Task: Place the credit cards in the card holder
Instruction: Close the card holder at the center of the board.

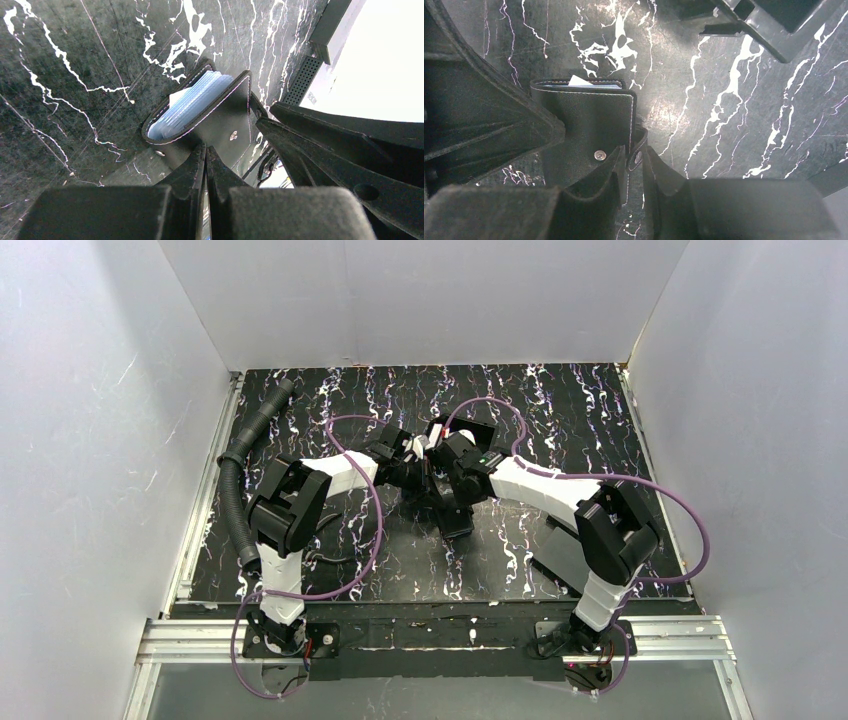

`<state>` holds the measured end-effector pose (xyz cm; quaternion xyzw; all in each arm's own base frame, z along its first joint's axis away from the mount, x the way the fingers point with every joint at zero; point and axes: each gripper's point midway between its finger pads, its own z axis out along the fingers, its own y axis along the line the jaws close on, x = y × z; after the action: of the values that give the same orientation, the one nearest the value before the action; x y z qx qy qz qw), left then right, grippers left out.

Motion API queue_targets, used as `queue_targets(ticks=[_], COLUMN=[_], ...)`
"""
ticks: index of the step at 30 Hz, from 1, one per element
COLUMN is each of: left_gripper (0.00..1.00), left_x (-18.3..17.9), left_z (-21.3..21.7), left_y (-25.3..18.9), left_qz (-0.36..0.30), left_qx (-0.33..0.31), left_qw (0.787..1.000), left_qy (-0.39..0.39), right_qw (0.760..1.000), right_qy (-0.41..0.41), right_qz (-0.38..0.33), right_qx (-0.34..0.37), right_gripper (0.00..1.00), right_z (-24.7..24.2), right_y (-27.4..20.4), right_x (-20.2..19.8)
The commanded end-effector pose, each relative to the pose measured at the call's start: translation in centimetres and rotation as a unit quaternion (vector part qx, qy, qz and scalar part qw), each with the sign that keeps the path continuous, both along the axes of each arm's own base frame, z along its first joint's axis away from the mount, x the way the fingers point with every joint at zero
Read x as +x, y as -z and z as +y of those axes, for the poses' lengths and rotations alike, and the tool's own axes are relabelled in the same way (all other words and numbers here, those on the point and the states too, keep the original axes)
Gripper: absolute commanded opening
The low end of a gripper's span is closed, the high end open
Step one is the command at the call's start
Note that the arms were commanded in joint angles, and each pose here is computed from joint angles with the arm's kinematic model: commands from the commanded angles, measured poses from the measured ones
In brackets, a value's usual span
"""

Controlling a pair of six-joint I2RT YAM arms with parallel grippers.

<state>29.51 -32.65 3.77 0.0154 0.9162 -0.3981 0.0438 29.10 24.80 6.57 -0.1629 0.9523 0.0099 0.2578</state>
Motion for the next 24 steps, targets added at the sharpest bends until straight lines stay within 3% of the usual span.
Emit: queue_targets(ticks=[1,8,13,18,24], left_gripper=[0.00,0.00,0.00,0.00,0.00], left_x=[-2.8,-2.9,-3.0,-3.0,-2.9], left_z=[1.7,1.8,1.7,1.7,1.6], left_y=[4.7,4.8,4.9,4.9,4.8], left_qz=[0.042,0.043,0.042,0.043,0.042], left_qx=[0.080,0.081,0.082,0.083,0.082], left_qw=[0.996,0.996,0.996,0.996,0.996], left_qy=[0.014,0.014,0.015,0.015,0.015], right_qw=[1.000,1.000,1.000,1.000,0.999], right_qy=[0.004,-0.005,-0.011,-0.014,-0.032], right_qz=[-0.011,-0.004,-0.002,-0.003,-0.001], right_qx=[-0.015,-0.021,-0.021,-0.018,0.028], right_gripper=[0.27,0.29,0.22,0.03,0.01], right_z=[-0.5,-0.5,-0.4,-0.4,1.0], right_y=[-0.2,-0.2,-0.1,-0.3,-1.5], right_x=[0.1,-0.6,-0.8,-0.8,-1.1])
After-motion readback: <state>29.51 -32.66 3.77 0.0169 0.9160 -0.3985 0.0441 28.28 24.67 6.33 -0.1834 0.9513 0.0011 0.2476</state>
